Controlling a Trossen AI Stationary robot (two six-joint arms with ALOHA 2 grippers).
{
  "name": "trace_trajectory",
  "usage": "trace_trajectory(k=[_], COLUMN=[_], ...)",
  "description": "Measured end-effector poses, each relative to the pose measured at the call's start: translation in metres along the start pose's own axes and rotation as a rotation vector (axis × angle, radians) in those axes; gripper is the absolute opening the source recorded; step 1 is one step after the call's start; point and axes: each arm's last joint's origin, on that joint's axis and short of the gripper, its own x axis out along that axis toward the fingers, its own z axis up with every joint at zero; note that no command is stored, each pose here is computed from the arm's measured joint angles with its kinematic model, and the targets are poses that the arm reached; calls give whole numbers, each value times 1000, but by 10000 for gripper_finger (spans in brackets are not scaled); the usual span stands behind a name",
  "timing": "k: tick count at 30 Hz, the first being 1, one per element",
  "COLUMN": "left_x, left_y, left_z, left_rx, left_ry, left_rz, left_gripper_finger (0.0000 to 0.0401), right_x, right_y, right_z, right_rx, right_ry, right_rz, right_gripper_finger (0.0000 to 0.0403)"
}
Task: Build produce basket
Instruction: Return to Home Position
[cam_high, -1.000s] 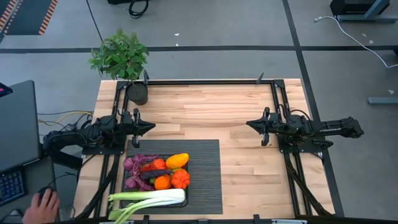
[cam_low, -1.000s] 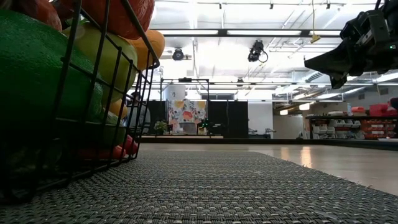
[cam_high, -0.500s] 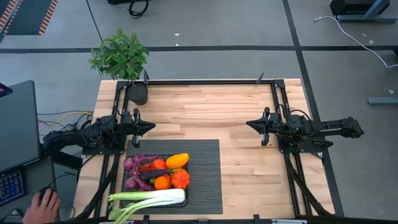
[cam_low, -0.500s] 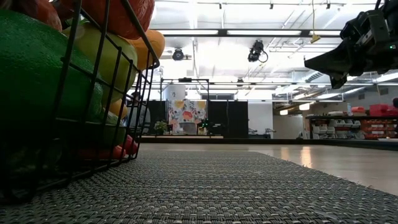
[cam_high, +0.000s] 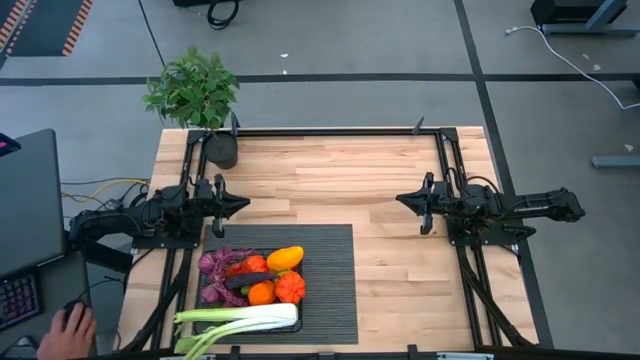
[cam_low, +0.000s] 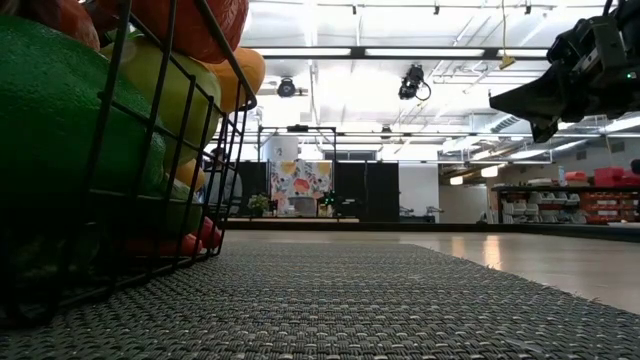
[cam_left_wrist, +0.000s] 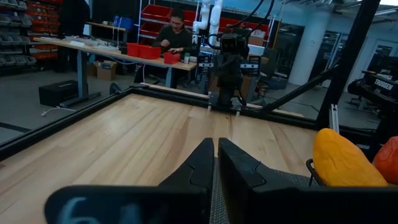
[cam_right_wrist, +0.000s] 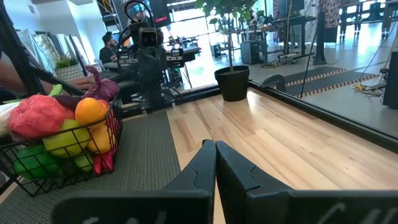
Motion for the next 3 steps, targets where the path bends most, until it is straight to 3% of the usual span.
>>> trace_trajectory(k=[3], left_x=[0], left_y=[0], left_z=[0], left_rx=[0], left_ry=[-1], left_rz=[0], left_gripper_finger=[25], right_x=[0], right_y=[0], right_z=[0], right_rx=[0], right_ry=[0], right_rz=[0], right_gripper_finger=[16])
